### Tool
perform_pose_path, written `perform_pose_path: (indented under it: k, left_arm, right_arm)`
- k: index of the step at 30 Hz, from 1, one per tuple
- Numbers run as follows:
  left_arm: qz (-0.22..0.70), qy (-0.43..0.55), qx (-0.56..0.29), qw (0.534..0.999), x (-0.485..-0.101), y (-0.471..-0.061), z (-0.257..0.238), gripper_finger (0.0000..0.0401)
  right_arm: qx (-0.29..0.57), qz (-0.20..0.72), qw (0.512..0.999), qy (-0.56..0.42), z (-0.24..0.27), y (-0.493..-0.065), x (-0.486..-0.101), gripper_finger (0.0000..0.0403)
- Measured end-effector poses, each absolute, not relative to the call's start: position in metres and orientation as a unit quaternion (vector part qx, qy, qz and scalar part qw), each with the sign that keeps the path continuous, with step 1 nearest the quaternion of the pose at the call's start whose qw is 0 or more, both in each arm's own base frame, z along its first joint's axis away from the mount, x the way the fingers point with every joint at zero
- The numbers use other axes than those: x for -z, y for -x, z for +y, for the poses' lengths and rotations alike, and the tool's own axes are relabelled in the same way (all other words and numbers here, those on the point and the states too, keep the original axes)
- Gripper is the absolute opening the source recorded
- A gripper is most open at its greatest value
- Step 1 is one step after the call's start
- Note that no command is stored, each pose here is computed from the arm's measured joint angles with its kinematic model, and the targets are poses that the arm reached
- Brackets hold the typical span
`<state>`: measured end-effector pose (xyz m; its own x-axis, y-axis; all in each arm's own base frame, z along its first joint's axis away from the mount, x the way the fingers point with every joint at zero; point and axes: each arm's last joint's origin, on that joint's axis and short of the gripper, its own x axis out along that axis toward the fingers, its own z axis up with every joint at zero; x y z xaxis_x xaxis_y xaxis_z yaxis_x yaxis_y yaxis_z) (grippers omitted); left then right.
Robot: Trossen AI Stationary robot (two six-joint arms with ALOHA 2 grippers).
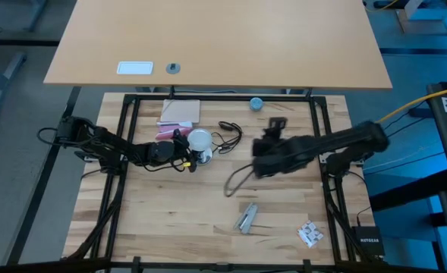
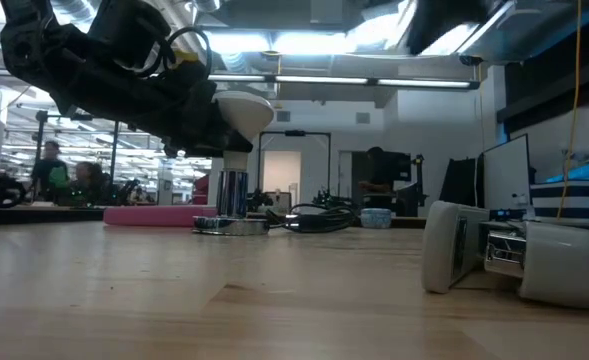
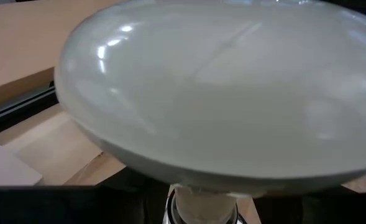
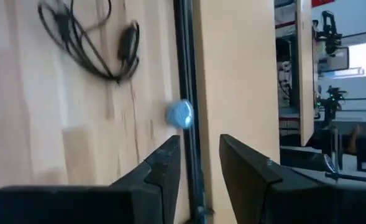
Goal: Screw lightbulb
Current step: Insert the lightbulb into the lamp
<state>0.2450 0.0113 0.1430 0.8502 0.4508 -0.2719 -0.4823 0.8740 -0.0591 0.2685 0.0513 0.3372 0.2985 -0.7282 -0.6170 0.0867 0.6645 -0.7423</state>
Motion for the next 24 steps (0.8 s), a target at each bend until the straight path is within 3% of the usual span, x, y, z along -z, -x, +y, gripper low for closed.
perform_pose_path:
  k: [9, 15, 19, 24]
  left_arm:
    - [0.125, 0.064, -0.243, 0.960, -0.143, -0.245, 0.011, 0.0175]
    - [0.120, 0.085, -0.247, 0.958, -0.143, -0.245, 0.011, 0.0175]
    - [0.119, 0.089, -0.247, 0.957, -0.143, -0.245, 0.011, 0.0175]
    - [0.119, 0.090, -0.242, 0.959, -0.143, -0.245, 0.007, 0.0175]
  right_arm:
    - [0.116, 0.552, 0.754, 0.336, 0.037, -0.197, -0.383, 0.0115]
    - [0.155, 0.480, 0.821, 0.266, 0.034, -0.185, -0.397, 0.0115]
    - [0.145, 0.446, 0.849, 0.246, 0.039, -0.203, -0.383, 0.0115]
    - [0.109, 0.410, 0.879, 0.216, 0.049, -0.231, -0.324, 0.0115]
